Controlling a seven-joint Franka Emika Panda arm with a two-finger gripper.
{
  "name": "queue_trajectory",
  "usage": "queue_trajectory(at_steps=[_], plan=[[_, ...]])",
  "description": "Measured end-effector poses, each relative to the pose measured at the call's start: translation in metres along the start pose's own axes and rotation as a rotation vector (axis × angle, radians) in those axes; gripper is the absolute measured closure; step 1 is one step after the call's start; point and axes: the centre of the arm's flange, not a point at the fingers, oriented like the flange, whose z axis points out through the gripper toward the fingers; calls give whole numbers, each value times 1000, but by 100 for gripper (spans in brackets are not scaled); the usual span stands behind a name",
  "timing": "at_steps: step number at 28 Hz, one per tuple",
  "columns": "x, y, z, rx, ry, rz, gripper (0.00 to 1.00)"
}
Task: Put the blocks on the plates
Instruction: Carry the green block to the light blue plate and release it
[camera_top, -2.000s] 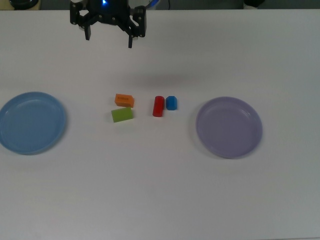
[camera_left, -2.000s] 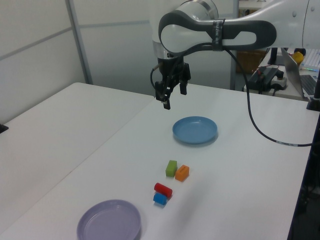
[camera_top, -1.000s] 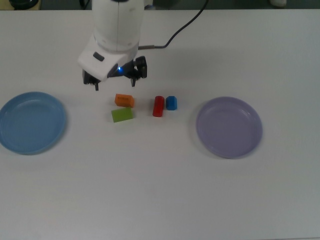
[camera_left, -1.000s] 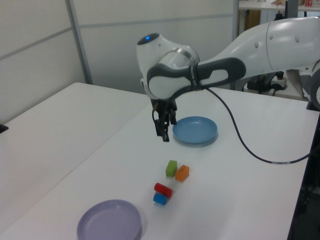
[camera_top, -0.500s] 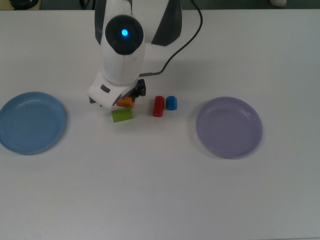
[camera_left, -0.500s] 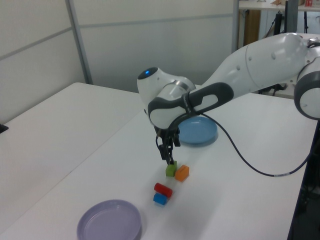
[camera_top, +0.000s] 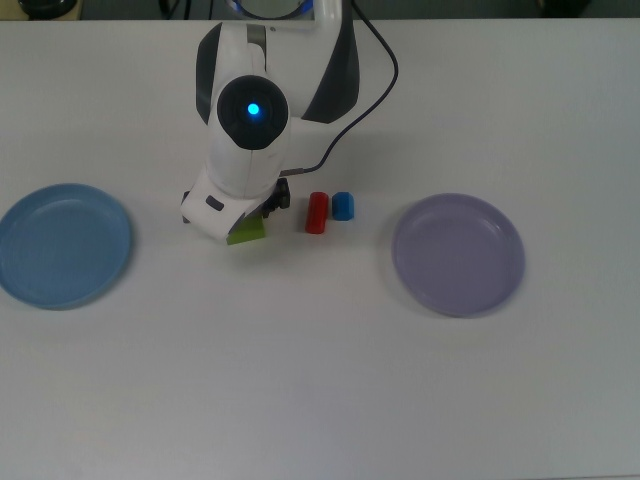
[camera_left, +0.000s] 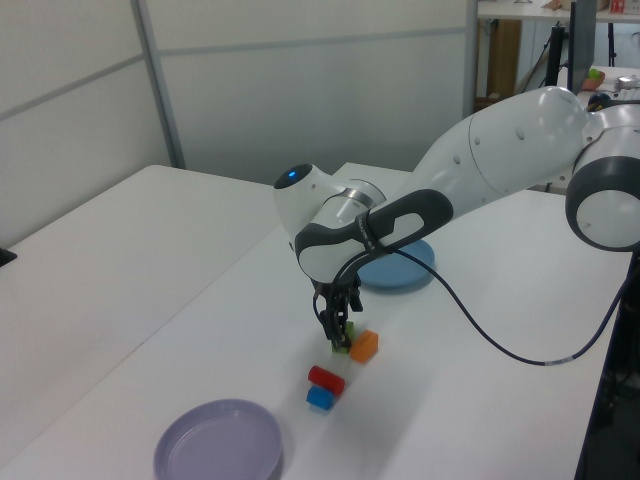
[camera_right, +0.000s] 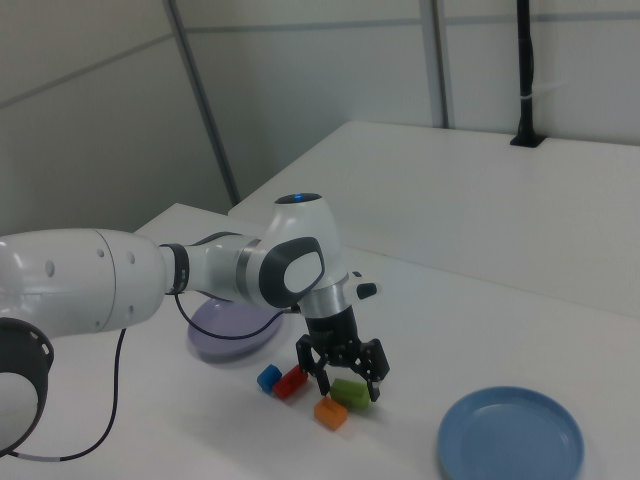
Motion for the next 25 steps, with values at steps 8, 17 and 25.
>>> queue_trajectory(at_steps=[8, 17, 25], plan=[[4, -1, 9, 0, 8, 0, 23], [6, 6, -2, 1, 32, 17, 33], [-24, 106, -73, 25, 173, 188, 33]])
